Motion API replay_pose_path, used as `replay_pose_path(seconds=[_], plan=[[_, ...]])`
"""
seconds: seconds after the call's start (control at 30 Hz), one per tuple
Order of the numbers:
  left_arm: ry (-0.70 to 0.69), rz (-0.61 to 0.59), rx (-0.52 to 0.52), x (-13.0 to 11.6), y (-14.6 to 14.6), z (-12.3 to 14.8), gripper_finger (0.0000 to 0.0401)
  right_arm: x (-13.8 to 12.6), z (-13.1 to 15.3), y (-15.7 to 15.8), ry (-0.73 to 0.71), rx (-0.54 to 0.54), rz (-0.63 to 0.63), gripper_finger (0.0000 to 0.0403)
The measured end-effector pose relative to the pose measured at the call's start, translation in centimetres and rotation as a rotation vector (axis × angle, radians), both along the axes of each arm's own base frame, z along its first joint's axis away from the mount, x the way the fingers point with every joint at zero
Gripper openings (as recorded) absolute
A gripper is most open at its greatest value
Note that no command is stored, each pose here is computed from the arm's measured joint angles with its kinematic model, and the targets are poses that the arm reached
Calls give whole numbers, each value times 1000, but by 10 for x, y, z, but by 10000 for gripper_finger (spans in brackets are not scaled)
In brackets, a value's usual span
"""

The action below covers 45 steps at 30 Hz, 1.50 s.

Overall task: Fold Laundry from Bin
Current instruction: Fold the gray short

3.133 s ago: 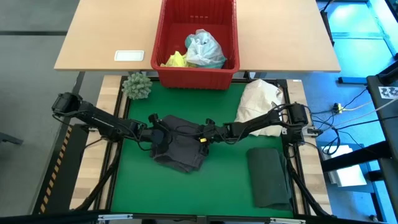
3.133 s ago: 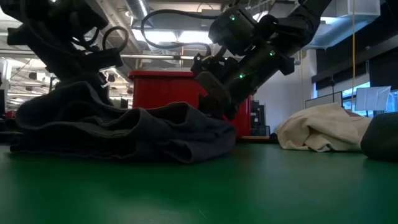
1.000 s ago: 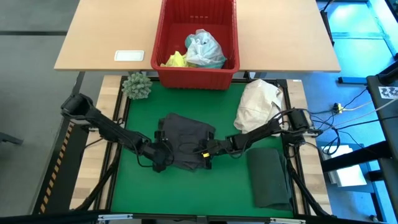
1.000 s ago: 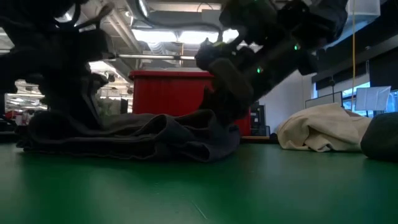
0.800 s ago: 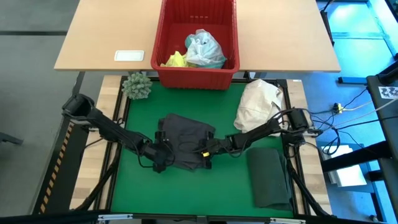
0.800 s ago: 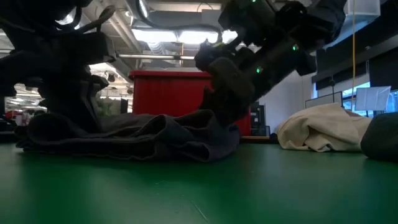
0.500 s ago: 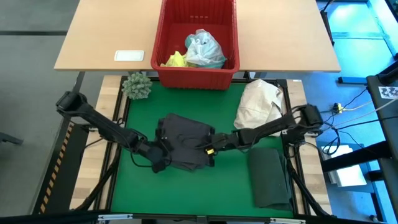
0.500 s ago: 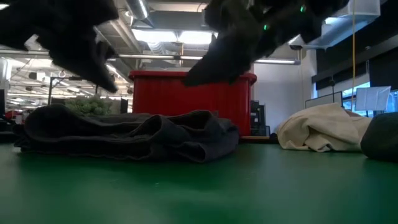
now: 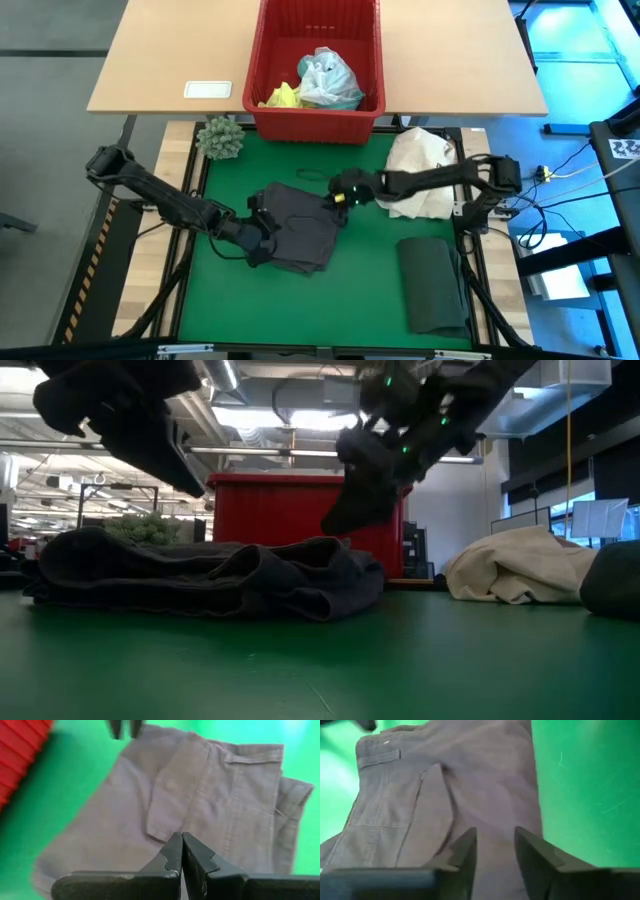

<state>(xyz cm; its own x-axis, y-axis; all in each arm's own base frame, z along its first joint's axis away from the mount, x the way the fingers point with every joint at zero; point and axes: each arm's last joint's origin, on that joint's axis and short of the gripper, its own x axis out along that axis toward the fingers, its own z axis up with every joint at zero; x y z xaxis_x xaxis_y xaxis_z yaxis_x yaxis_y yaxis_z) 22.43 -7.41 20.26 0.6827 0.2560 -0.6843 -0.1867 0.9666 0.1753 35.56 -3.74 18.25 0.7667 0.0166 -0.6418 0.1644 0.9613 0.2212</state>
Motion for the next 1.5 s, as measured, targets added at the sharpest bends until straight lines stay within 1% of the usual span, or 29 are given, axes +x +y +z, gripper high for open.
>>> replay_pose_path(seconds=[0.13,0.27,0.33,0.4,0.5,0.63,0.77,0.9,1.0,1.1,1.23,1.3,1.43,1.5], plan=[[34,1,-41,3,-3,-8,0,-2,-10,-23,23,109,27,189],[88,-15,-59,7,-7,-20,0,-5,-21,-37,72,144,5,230],[115,-17,-85,8,-9,-25,0,-6,-26,-42,98,157,-15,245],[140,-21,-105,9,-10,-30,0,-7,-32,-46,112,178,-23,258],[166,-20,-123,11,-11,-36,0,-5,-42,-47,122,247,9,270],[190,-29,-151,12,-11,-40,0,-1,-56,-45,133,309,56,270],[209,-8,-145,15,-8,-45,0,3,-63,-44,99,357,122,251],[242,14,-138,19,-2,-53,0,9,-57,-43,13,379,192,214],[249,28,-115,20,2,-56,0,11,-53,-41,-41,412,259,172],[235,65,-78,22,8,-55,0,14,-49,-36,-73,423,308,119],[229,93,-75,25,17,-55,0,17,-46,-28,-110,431,356,50],[232,95,-73,25,19,-55,0,19,-43,-24,-124,433,365,29],[270,48,-75,24,21,-56,0,21,-34,-12,-155,417,401,25],[313,37,-69,20,21,-56,0,21,-34,-6,-141,415,398,33]])
